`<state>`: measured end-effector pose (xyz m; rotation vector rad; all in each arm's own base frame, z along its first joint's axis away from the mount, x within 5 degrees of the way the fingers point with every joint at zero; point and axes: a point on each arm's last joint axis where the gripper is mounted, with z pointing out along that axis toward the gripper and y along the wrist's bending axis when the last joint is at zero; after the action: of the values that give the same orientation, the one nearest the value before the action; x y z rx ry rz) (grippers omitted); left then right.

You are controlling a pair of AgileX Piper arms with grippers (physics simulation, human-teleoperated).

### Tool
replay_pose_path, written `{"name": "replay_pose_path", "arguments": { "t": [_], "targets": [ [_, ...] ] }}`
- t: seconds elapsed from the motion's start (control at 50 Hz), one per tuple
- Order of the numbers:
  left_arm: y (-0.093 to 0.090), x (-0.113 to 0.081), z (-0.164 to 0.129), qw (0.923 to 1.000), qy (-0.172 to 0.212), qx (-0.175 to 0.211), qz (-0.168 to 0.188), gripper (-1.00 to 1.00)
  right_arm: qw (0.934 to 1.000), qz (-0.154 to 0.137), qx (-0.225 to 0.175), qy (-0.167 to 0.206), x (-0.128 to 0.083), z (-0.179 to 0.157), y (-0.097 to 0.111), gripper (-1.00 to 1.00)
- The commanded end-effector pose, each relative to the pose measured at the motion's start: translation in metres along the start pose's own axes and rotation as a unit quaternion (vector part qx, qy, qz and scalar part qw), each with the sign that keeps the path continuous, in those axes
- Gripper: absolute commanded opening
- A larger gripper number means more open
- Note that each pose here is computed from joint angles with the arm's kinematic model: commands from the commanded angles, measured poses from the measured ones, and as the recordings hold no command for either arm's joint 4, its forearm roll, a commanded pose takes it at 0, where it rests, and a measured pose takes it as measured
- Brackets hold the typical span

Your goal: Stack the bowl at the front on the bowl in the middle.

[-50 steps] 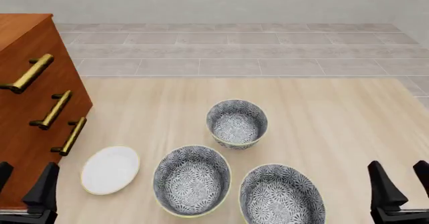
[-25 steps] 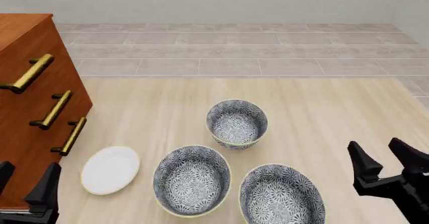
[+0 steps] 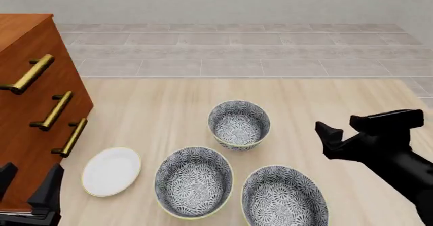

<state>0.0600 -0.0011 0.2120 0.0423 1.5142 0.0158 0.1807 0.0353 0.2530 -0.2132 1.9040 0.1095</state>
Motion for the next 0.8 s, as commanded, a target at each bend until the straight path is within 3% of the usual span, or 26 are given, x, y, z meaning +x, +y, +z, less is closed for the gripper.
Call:
{"name": "replay_pose_path", "arguments": {
  "t": [0.02, 0.28, 0.36, 0.58, 0.62, 0.64, 0.66, 0.68, 0.8],
  "targets": [
    [0.000, 0.001, -0.001, 1.0000, 0.002, 0.003, -0.001, 1.00, 0.9982, -0.005, -0.031, 0.050, -0.014, 0.038, 0.014, 1.00],
    [-0.002, 0.002, -0.003, 0.9999, 0.006, 0.014, -0.004, 1.00, 0.9944, -0.005, -0.053, 0.092, -0.031, 0.071, 0.029, 1.00],
    [-0.002, 0.002, -0.003, 0.9998, 0.007, 0.016, -0.005, 1.00, 0.9918, -0.024, -0.053, 0.114, -0.037, 0.088, 0.030, 1.00],
    [-0.001, 0.002, -0.003, 0.9999, 0.007, 0.011, -0.007, 1.00, 0.9897, -0.011, -0.051, 0.133, -0.054, 0.115, 0.033, 1.00],
    [-0.001, 0.002, -0.003, 0.9999, 0.007, 0.010, -0.008, 1.00, 0.9895, -0.014, -0.049, 0.135, -0.057, 0.119, 0.032, 1.00],
    [-0.001, 0.002, -0.003, 0.9999, 0.007, 0.010, -0.008, 1.00, 0.9865, -0.038, -0.042, 0.154, -0.052, 0.127, 0.023, 1.00],
    [-0.001, 0.002, -0.003, 0.9999, 0.007, 0.010, -0.008, 1.00, 0.9857, -0.026, -0.047, 0.160, -0.050, 0.131, 0.029, 1.00],
    [-0.001, 0.002, -0.003, 0.9999, 0.007, 0.010, -0.008, 1.00, 0.9871, -0.036, -0.049, 0.148, -0.055, 0.128, 0.030, 1.00],
    [-0.001, 0.002, -0.003, 0.9999, 0.007, 0.009, -0.009, 1.00, 0.9850, -0.026, -0.050, 0.163, -0.055, 0.141, 0.033, 1.00]
  ]
}}
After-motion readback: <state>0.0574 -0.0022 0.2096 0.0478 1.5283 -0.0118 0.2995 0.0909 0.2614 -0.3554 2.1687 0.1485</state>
